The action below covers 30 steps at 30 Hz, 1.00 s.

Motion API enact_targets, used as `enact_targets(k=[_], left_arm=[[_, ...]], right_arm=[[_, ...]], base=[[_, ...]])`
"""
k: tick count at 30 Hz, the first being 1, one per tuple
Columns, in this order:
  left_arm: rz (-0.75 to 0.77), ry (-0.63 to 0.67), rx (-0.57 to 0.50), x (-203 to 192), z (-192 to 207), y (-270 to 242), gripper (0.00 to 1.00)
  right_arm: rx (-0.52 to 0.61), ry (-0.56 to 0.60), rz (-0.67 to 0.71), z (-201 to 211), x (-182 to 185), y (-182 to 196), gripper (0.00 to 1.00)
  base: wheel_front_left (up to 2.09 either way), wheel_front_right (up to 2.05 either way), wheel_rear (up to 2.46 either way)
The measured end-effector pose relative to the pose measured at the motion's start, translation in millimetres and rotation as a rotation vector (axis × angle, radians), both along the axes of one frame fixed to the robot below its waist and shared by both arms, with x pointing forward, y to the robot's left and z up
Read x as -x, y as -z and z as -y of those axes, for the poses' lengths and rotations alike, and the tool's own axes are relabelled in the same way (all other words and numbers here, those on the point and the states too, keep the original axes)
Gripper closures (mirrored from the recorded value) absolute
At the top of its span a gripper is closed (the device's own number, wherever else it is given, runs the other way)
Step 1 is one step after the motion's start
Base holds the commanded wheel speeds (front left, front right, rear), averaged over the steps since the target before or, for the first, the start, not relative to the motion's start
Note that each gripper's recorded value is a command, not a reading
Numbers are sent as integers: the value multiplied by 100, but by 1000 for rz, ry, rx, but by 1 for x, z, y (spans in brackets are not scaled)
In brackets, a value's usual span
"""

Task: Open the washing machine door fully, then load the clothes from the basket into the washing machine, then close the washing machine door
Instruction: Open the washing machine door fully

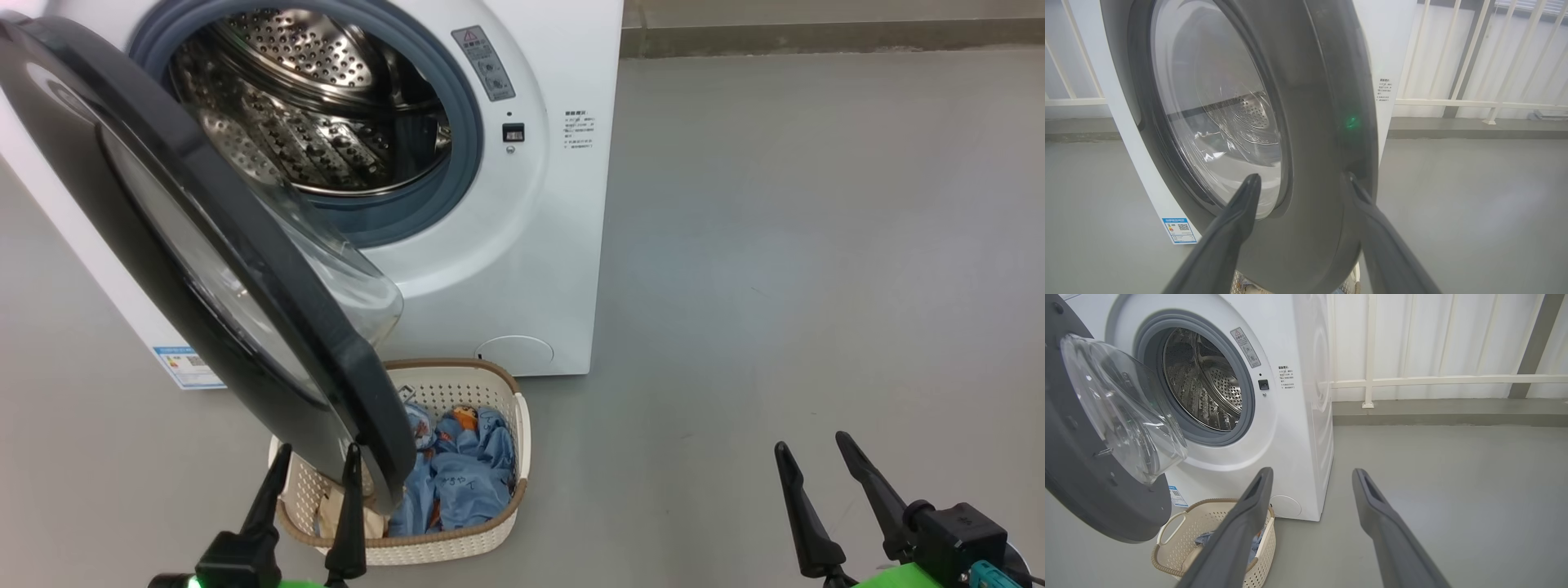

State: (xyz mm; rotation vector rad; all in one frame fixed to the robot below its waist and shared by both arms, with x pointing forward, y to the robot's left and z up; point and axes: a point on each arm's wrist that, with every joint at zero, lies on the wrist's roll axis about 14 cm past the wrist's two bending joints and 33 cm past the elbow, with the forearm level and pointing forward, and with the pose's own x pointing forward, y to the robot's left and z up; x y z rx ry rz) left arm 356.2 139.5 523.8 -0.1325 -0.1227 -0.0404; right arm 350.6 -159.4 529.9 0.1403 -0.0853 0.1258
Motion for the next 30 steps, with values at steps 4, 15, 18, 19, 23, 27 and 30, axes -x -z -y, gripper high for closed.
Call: enact_targets(k=[4, 15, 18, 19, 23, 27, 30], left_arm=[[-2, -3, 0, 0, -1, 1, 0], [3, -8, 0, 2, -2, -1, 0], [2, -8, 0, 2, -2, -1, 0], [1, -7, 0, 2, -2, 0, 0], [-1, -6, 0, 2, -2, 0, 0], [-4, -6, 0, 1, -2, 1, 0], [-6, -7, 0, 1, -2, 2, 0]], right_arm=[[0, -4, -7, -1, 0, 2, 0], [1, -10, -3, -3, 0, 1, 0], [8, -12, -5, -4, 0, 1, 0], [8, -13, -5, -4, 0, 2, 0], [8, -15, -8, -5, 0, 2, 0], [7, -16, -10, -5, -1, 3, 0], [7, -17, -13, -6, -1, 4, 0]], base=[[0, 0, 0], [0, 0, 0], [0, 0, 0], [0, 0, 0], [0, 0, 0], [0, 0, 0], [0, 0, 0]])
